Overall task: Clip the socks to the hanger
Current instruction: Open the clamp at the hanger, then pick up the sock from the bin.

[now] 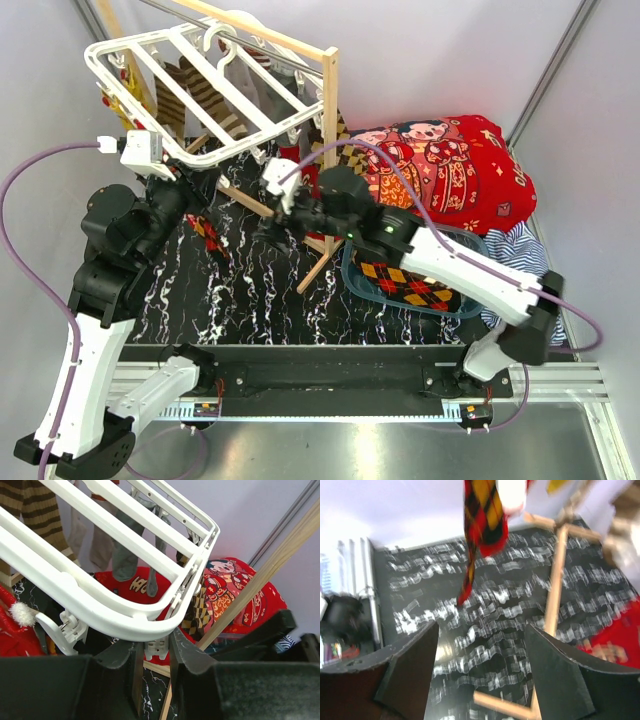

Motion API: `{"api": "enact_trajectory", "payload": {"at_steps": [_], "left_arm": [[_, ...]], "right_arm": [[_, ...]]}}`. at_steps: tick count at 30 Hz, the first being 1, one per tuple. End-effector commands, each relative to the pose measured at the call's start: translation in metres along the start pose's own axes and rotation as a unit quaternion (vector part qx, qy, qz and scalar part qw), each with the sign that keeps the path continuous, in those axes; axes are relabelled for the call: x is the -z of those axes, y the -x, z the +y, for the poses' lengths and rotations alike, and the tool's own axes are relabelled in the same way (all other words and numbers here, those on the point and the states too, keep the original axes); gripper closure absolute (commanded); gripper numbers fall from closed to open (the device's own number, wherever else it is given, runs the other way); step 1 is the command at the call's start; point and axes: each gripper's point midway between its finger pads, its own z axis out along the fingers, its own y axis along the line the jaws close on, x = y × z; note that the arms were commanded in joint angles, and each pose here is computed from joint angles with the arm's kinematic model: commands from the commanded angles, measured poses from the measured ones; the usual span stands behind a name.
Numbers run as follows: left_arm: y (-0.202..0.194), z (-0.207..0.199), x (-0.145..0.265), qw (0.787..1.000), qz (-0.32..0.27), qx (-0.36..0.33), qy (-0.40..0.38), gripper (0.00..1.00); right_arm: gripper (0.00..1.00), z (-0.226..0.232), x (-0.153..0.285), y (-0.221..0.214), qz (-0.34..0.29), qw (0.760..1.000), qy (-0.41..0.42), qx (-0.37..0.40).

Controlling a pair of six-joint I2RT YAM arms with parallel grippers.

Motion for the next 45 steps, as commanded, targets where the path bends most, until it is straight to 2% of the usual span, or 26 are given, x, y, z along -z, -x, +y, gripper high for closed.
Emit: {"api": "enact_trajectory", "payload": {"at_steps": [1,5,9,12,13,15,16,19,26,32,45], "left_arm": [[0.006,0.007,0.002,1.000,-0.005,-0.005,0.021,0.82],[0.007,0.006,0.003,1.000,-0.002,0.001,0.021,0.82],[0.009,0.005,0.006,1.000,-0.002,0.004,0.021,0.82],[0.009,0.004,0.008,1.000,-0.001,0.008,0.020,0.82],[0.009,0.004,0.008,1.000,0.000,0.008,0.019,0.82],[0.010,0.004,0.008,1.000,0.001,0.008,0.019,0.82],[0.010,0.003,0.009,1.000,0.000,0.008,0.019,0.82],[0.012,0.003,0.010,1.000,-0.001,0.009,0.019,0.82],[0.012,0.004,0.011,1.000,0.000,0.011,0.022,0.82],[0.012,0.004,0.010,1.000,0.000,0.011,0.022,0.82],[0.007,0.004,0.006,1.000,0.008,0.014,0.022,0.82]], "right_arm": [[0.21,-0.023,0.048,-0.026,0.051,0.995,-0.084,0.000],[0.21,-0.043,0.095,-0.087,0.129,0.980,-0.141,-0.049],[0.22,-0.080,0.139,-0.139,0.190,0.952,-0.212,-0.110],[0.23,-0.090,0.156,-0.172,0.235,0.936,-0.232,-0.124],[0.26,-0.095,0.159,-0.181,0.246,0.930,-0.239,-0.130],[0.32,-0.098,0.159,-0.205,0.274,0.920,-0.239,-0.142],[0.39,-0.100,0.159,-0.214,0.283,0.917,-0.237,-0.153],[0.51,-0.101,0.149,-0.240,0.306,0.909,-0.226,-0.169],[0.57,-0.116,0.119,-0.287,0.338,0.892,-0.218,-0.205],[0.57,-0.126,0.101,-0.320,0.357,0.877,-0.223,-0.232],[0.71,-0.137,0.094,-0.371,0.387,0.853,-0.256,-0.239]]}}
